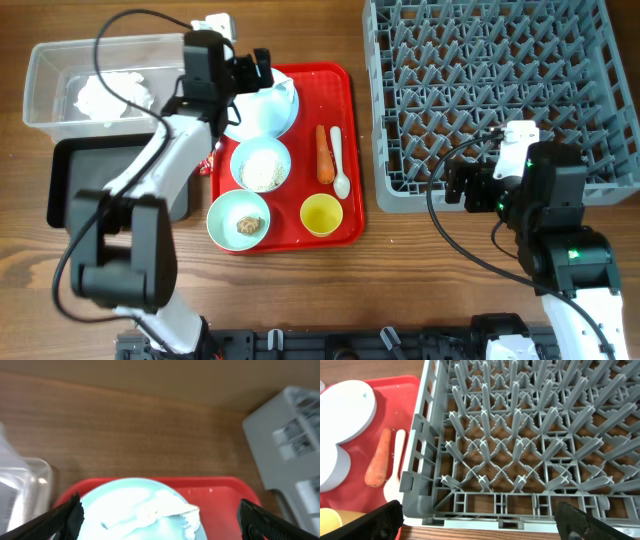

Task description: Sort waste into correct bins and load items into the dishwasher rack

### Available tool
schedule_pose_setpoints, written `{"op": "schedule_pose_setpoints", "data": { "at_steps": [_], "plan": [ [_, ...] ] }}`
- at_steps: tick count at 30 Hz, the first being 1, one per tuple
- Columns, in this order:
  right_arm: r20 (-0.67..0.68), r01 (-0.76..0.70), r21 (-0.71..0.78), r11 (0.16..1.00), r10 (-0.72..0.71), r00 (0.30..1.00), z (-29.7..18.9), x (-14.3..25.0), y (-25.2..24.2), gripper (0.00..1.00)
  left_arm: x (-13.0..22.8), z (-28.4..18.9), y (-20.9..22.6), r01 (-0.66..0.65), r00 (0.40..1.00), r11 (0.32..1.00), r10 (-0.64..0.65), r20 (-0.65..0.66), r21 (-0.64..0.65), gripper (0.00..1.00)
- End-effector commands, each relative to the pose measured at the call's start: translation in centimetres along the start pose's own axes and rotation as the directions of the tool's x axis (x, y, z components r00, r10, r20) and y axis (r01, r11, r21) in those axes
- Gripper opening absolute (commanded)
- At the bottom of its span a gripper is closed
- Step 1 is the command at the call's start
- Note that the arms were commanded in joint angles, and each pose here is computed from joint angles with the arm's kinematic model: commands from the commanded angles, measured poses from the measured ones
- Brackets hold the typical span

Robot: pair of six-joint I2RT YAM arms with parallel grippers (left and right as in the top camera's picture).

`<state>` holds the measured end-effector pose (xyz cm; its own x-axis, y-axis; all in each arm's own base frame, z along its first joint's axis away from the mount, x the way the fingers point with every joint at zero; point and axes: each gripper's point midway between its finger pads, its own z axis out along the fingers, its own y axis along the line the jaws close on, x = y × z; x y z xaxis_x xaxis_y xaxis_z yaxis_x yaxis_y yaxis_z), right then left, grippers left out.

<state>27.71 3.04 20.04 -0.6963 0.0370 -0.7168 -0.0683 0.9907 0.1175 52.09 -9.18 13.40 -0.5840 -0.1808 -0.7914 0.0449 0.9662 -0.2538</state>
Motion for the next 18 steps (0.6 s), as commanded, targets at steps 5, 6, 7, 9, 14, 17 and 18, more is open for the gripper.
{"op": "schedule_pose_setpoints", "data": {
  "at_steps": [5,6,7,9,14,17,18],
  "plan": [
    [-0.007,0.01,-0.013,1.0,-0.01,1.0,0.3,-0.6,0.3,1.0,3.6,4.1,0.8,0.012,0.999,1.0,-0.012,-0.052,-0.003,1.0],
    [-0.008,0.01,-0.013,1.0,-0.01,1.0,0.3,-0.6,0.3,1.0,4.0,4.4,0.9,0.012,0.998,1.0,-0.012,-0.06,-0.005,1.0],
    [-0.009,0.01,-0.013,1.0,-0.011,1.0,0.3,-0.6,0.3,1.0,4.4,4.8,1.1,0.012,0.998,1.0,-0.012,-0.066,-0.006,1.0],
    [-0.009,0.01,-0.013,1.0,-0.01,1.0,0.3,-0.6,0.3,1.0,5.6,5.5,1.4,0.01,0.996,1.0,-0.011,-0.088,-0.012,1.0],
    [-0.009,0.011,-0.013,1.0,-0.011,1.0,0.3,-0.6,0.3,1.0,7.7,6.2,0.1,-0.143,0.979,0.987,0.153,-0.138,0.079,1.0],
    [-0.009,0.01,-0.013,1.0,-0.01,1.0,0.3,-0.6,0.3,1.0,9.1,6.4,-0.4,-0.239,0.953,0.965,0.254,-0.165,0.104,1.0],
    [-0.009,0.01,-0.013,1.0,-0.01,1.0,0.3,-0.6,0.3,1.0,9.6,6.5,-0.5,-0.257,0.946,0.96,0.273,-0.175,0.11,1.0]
  ]
}}
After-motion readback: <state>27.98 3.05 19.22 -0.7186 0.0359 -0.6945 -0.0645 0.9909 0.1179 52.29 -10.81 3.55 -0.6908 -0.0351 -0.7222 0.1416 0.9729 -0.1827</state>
